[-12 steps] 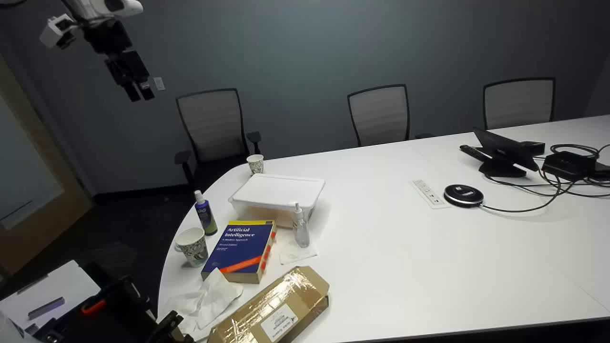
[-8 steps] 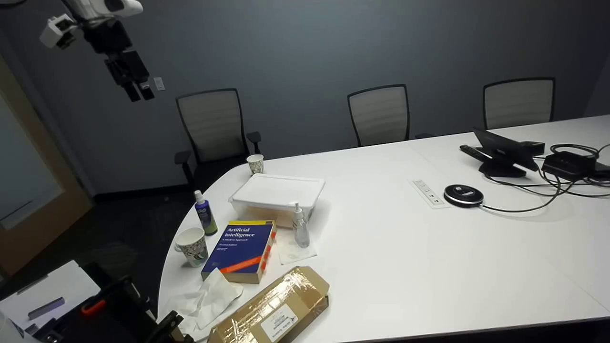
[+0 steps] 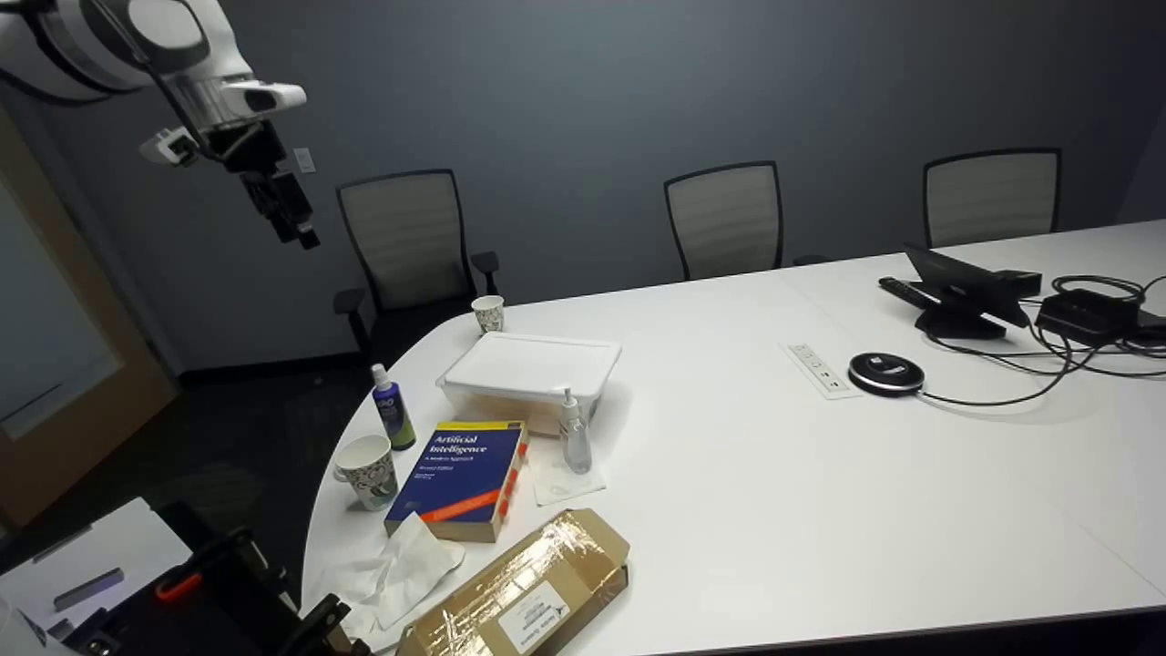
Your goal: Move the blue bottle
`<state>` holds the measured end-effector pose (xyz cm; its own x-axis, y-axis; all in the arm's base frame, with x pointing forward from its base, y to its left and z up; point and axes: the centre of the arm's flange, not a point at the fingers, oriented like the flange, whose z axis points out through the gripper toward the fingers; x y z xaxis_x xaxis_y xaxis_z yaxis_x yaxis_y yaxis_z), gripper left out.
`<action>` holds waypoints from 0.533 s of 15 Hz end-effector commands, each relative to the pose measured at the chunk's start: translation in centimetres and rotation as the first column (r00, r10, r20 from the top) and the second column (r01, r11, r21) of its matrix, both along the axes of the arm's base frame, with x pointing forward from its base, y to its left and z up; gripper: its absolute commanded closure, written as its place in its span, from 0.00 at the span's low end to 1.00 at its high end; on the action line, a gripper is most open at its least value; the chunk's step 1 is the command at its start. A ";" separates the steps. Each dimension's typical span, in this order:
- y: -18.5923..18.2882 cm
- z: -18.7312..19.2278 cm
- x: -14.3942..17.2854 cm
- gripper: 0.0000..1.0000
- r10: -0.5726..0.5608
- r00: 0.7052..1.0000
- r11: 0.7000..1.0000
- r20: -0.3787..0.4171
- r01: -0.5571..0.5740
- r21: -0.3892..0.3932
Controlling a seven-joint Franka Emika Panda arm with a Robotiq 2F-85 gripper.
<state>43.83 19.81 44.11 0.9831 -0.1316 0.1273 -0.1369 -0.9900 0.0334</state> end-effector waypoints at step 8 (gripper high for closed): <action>4.7 -21.2 5.0 0.00 -0.104 0.991 0.994 -0.084 0.107 0.035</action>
